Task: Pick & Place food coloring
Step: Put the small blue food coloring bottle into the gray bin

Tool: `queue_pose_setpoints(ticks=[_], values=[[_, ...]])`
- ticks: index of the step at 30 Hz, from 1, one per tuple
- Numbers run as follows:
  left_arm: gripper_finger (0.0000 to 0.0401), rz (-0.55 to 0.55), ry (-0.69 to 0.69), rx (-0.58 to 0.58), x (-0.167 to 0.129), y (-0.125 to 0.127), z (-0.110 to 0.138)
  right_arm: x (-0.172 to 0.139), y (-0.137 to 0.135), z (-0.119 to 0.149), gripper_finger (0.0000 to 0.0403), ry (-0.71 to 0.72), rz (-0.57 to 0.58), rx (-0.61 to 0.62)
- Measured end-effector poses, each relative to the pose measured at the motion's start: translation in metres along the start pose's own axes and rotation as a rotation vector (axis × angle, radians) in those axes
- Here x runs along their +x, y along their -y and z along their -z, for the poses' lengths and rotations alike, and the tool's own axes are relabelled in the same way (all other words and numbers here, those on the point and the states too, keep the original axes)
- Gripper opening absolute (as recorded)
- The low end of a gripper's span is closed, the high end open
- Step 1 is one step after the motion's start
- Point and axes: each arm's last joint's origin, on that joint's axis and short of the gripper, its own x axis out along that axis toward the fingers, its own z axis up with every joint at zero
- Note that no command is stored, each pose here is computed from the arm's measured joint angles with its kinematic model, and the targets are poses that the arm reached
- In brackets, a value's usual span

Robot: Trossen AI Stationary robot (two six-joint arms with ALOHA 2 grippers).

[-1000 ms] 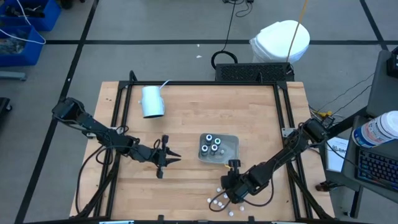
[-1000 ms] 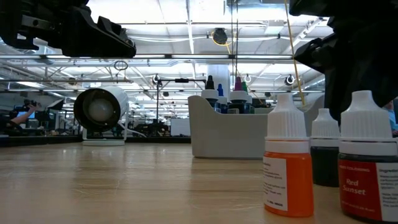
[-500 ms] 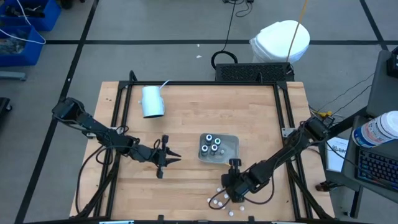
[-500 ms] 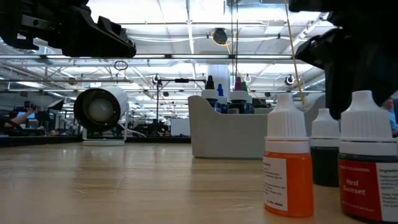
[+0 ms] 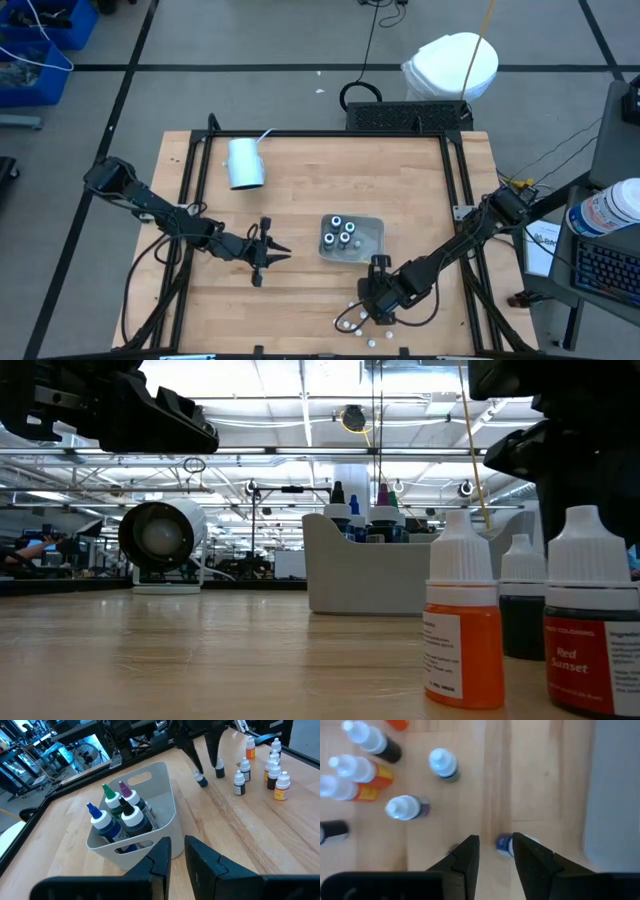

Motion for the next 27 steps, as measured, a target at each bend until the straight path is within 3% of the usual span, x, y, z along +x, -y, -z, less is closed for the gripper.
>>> queue_pose_setpoints(ticks=[12, 22, 27], values=[[0.0063, 0.000, -0.002, 0.000, 0.000, 0.000, 0.000, -0.001, -0.004, -0.001, 0.0114, 0.032, -0.021, 0.014], [0.0063, 0.000, -0.002, -0.002, 0.000, 0.000, 0.000, -0.014, -0.009, 0.001, 0.0124, -0.006, -0.148, 0.032], [0.0063, 0.000, -0.002, -0.003, 0.000, 0.000, 0.000, -0.015, -0.011, 0.003, 0.0140, -0.023, -0.158, 0.064]])
